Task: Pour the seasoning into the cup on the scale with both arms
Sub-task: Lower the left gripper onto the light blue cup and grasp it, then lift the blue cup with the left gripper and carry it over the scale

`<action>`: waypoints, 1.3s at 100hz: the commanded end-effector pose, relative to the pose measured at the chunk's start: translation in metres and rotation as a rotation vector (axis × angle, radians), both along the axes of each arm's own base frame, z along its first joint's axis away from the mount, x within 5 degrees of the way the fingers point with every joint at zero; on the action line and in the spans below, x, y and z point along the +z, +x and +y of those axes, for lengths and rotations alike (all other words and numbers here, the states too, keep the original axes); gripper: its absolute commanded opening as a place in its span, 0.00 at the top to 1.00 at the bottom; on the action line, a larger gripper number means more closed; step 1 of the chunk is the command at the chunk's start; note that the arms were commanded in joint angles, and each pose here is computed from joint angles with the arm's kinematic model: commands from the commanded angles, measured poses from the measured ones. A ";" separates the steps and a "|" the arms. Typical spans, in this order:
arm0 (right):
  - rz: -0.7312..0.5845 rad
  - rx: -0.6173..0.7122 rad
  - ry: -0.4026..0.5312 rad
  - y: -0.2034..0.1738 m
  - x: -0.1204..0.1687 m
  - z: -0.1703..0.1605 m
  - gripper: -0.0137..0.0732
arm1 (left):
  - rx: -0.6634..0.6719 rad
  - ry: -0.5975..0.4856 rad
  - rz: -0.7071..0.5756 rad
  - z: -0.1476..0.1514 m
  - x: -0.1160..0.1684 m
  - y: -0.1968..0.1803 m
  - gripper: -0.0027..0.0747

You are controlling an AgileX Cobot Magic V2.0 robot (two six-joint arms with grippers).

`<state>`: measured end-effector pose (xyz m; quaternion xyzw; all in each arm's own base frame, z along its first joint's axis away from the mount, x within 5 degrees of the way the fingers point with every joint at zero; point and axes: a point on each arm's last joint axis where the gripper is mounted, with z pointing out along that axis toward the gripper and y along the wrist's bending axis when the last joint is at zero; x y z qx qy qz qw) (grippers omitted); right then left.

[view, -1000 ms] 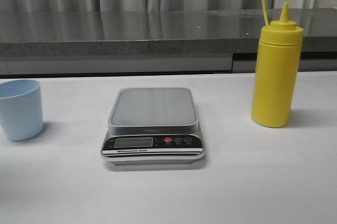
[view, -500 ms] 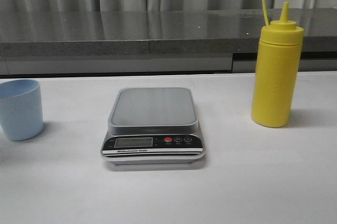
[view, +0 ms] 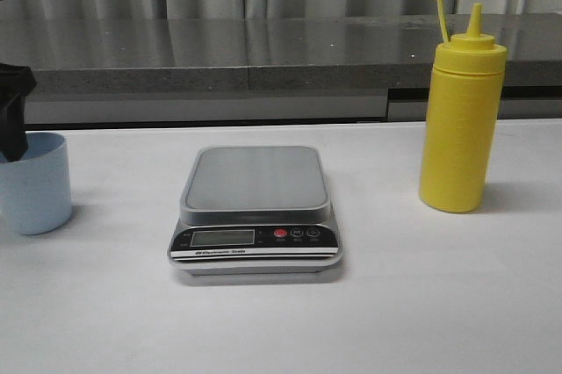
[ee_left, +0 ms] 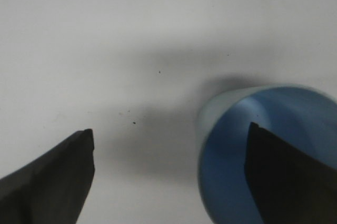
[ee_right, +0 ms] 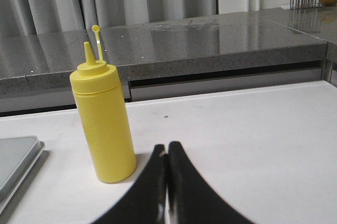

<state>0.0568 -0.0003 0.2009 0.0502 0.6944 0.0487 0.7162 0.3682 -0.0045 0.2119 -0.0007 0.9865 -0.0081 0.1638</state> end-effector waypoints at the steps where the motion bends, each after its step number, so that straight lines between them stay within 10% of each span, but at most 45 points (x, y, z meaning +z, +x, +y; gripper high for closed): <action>1: -0.112 -0.007 -0.014 -0.003 0.014 0.000 0.92 | 0.015 -0.015 -0.079 -0.001 0.018 0.005 0.27; 43: -0.112 -0.007 -0.014 -0.003 0.014 0.000 0.92 | 0.032 -0.049 -0.079 -0.003 0.015 0.007 0.99; 79: -0.112 -0.007 -0.014 -0.003 0.014 0.000 0.92 | -0.035 -0.066 -0.111 -0.020 0.049 0.016 0.99; 130: -0.112 -0.007 -0.014 -0.003 0.014 0.000 0.92 | -0.358 -0.109 -0.269 -0.143 0.122 0.021 0.99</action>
